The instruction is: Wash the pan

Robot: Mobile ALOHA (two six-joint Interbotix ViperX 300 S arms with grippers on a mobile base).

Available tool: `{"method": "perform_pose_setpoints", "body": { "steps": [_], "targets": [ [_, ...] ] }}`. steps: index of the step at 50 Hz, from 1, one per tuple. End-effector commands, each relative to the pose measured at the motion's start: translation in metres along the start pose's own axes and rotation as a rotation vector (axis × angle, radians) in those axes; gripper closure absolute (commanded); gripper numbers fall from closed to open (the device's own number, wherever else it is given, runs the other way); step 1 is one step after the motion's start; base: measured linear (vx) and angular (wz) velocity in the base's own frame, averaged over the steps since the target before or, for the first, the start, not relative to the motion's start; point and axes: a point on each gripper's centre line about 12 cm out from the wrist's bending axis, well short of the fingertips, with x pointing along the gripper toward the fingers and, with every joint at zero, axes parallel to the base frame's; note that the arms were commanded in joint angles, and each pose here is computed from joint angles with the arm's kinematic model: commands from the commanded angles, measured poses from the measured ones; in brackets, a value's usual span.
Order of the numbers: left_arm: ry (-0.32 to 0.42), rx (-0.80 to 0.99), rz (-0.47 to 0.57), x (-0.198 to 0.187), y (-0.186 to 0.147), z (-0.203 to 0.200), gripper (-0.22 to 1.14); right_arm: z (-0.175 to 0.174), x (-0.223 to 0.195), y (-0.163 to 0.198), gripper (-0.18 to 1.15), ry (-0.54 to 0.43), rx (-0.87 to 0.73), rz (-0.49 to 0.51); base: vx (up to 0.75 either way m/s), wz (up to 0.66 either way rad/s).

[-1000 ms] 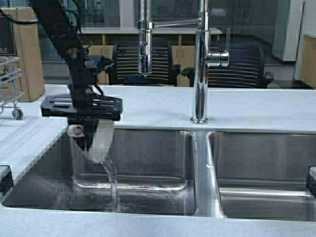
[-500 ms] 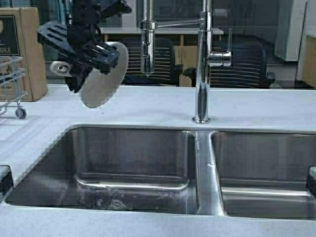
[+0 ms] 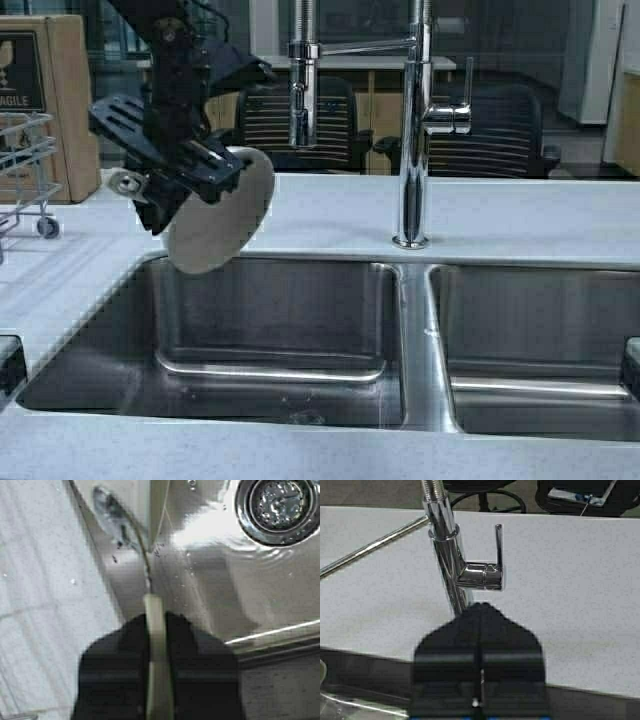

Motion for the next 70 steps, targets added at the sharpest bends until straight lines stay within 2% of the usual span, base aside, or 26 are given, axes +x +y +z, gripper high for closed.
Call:
{"method": "perform_pose_setpoints", "body": {
  "steps": [1,12,19,27,40,60,70],
  "targets": [
    [-0.119,-0.012,0.048,-0.035,0.029,0.015,0.88,0.008,-0.002,0.001,0.92,-0.029,0.000,0.003,-0.01,0.01],
    [-0.253,-0.103,0.141,-0.085,0.099,0.017,0.89,0.009,-0.002,0.001,0.92,-0.040,0.000,0.004,-0.01,0.02],
    [-0.325,-0.037,0.222,-0.114,0.134,0.008,0.89,0.010,-0.001,0.001,0.92,-0.046,0.000,0.005,-0.01,0.02],
    [-0.355,-0.034,0.324,-0.138,0.173,-0.011,0.89,0.011,-0.001,0.001,0.92,-0.049,0.000,0.005,0.00,0.00],
    [-0.226,-0.115,0.431,-0.120,0.221,-0.052,0.88,0.013,-0.001,0.001,0.92,-0.056,0.000,0.006,0.00,0.00],
    [-0.066,-0.276,0.430,-0.062,0.267,-0.101,0.88,0.010,-0.001,0.001,0.92,-0.050,-0.003,0.006,0.00,0.00],
    [-0.025,-0.395,0.366,-0.029,0.276,-0.119,0.88,0.010,-0.001,0.001,0.92,-0.049,-0.003,0.005,0.00,0.01]
  ]
}}
